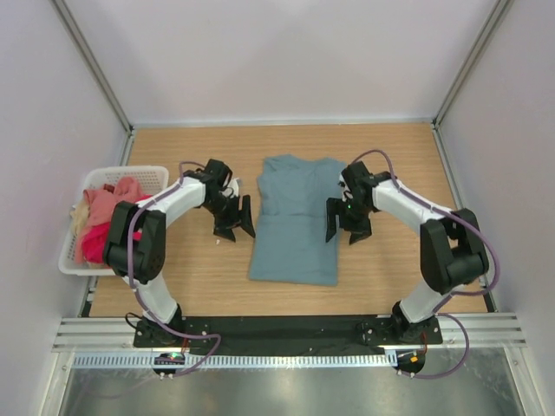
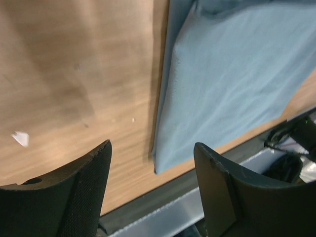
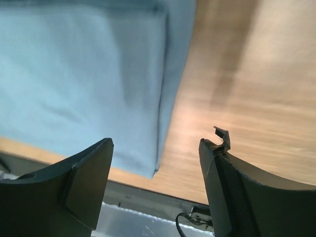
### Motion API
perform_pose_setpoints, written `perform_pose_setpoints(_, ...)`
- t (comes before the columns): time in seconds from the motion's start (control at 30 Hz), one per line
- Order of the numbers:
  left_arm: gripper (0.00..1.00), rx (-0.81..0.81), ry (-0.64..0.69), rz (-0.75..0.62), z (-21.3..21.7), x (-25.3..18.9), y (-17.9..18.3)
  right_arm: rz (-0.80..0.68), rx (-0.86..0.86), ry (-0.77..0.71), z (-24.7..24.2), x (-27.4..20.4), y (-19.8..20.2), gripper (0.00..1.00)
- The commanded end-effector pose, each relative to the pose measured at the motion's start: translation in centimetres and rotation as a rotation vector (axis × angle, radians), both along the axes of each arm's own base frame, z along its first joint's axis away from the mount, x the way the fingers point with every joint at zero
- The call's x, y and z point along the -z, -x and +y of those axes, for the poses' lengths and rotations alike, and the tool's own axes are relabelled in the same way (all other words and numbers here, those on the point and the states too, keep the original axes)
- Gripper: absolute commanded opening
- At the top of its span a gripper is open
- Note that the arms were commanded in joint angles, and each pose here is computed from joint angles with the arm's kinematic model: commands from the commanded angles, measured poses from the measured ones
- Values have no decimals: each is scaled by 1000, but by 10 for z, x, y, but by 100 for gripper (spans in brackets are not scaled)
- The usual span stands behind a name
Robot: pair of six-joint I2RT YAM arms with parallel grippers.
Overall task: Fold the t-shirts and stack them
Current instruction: Fold the tshirt
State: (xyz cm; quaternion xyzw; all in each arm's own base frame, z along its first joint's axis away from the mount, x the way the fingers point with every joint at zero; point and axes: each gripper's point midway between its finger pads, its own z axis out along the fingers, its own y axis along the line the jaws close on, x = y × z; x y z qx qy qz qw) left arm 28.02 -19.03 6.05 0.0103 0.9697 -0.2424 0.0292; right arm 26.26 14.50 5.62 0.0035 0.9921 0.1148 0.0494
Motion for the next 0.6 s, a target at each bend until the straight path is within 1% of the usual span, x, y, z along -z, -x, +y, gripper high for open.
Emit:
perform_pose_setpoints(0.0, 70, 27, 86, 49, -7, -1, 31, 41, -4, -185, 22, -4, 36, 77)
perform_pose_setpoints(0.03, 70, 29, 96, 57, -9, 0, 35, 33, 8, -196, 22, -4, 41, 77)
perform_pose_setpoints(0.13, 71, 40, 103, 67, -13, 8, 43, 59, 58, -214, 20, 16, 60, 75)
perform_pose_setpoints(0.23, 71, 56, 98, 77, -20, 14, 49, 65, 102, -264, 28, 21, 67, 69)
perform_pose_setpoints(0.27, 71, 57, 97, 81, -22, 17, 51, 89, 114, -258, 27, 27, 76, 68)
perform_pose_setpoints(0.33, 71, 50, 91, 92, -25, 24, 55, 92, 114, -250, 27, 33, 84, 66)
perform_pose_setpoints(0.57, 68, 37, 41, 109, -16, 42, 62, 103, 138, -241, 25, 48, 94, 61)
